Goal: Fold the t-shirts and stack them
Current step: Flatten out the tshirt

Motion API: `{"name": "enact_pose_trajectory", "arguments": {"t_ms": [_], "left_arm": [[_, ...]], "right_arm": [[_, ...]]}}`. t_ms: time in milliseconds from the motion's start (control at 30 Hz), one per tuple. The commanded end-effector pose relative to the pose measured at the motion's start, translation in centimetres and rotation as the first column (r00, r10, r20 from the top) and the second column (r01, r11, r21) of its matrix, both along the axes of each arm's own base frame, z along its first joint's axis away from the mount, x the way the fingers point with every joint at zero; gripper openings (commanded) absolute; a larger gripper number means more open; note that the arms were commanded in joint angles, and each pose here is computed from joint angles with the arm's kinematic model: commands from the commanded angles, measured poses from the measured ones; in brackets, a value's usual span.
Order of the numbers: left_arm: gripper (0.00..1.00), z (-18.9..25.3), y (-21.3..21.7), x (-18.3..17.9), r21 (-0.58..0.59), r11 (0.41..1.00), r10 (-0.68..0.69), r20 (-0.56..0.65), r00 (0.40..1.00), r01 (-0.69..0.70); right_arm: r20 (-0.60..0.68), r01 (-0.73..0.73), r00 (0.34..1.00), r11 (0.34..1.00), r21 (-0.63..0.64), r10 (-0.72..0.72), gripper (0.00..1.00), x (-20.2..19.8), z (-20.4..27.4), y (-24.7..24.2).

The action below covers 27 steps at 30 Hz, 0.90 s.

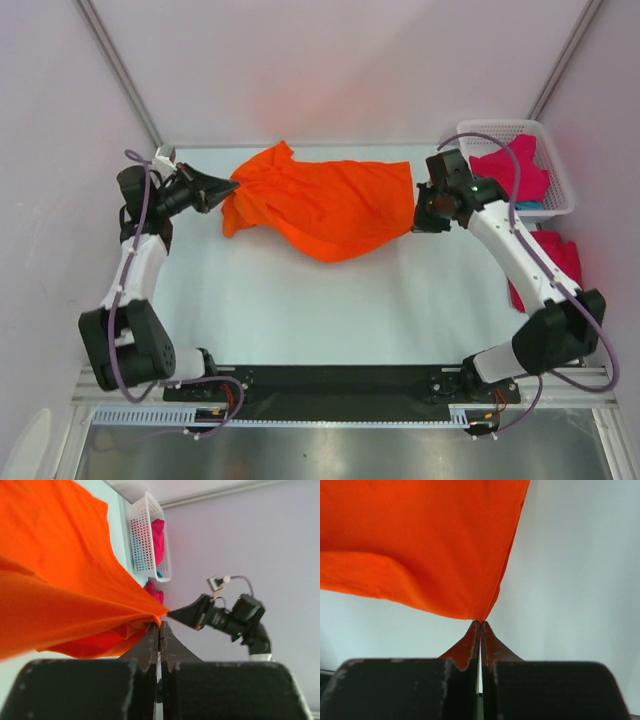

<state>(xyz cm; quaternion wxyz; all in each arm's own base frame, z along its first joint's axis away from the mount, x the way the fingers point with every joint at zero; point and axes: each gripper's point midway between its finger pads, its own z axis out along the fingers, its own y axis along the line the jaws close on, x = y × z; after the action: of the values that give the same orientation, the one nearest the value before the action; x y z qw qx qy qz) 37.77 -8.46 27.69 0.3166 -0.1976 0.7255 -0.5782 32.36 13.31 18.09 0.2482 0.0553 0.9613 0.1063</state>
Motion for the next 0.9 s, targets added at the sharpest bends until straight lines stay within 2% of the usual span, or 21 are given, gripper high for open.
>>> {"name": "enact_pose_trajectory", "arguments": {"t_ms": [0,233,400,633,867], "left_arm": [[0.00,1.6,-0.9,-4.0,0.096,0.994,-0.058,0.112,0.992,0.048],[0.00,-1.6,-2.0,-9.0,0.095,0.994,-0.059,0.021,0.998,0.057],[0.00,-3.0,-2.3,-10.2,0.090,0.994,-0.067,-0.017,0.998,0.068],[0.00,-3.3,-2.5,-11.3,0.096,0.992,-0.078,-0.040,0.996,0.081],[0.00,-5.5,-2.7,-13.2,0.120,0.989,-0.077,-0.095,0.993,0.088]], "right_arm": [[0.057,0.054,0.997,0.998,-0.037,-0.051,0.00,-1.8,2.7,-1.8],[0.015,0.091,0.996,0.992,-0.088,-0.090,0.00,-4.9,1.8,-3.5],[-0.023,0.102,0.994,0.989,-0.107,-0.105,0.00,-6.6,0.7,-4.2],[-0.025,0.114,0.993,0.986,-0.120,-0.118,0.00,-7.8,1.5,-4.9],[-0.103,0.103,0.988,0.990,-0.099,-0.113,0.00,-11.0,-0.3,-4.6]]}}
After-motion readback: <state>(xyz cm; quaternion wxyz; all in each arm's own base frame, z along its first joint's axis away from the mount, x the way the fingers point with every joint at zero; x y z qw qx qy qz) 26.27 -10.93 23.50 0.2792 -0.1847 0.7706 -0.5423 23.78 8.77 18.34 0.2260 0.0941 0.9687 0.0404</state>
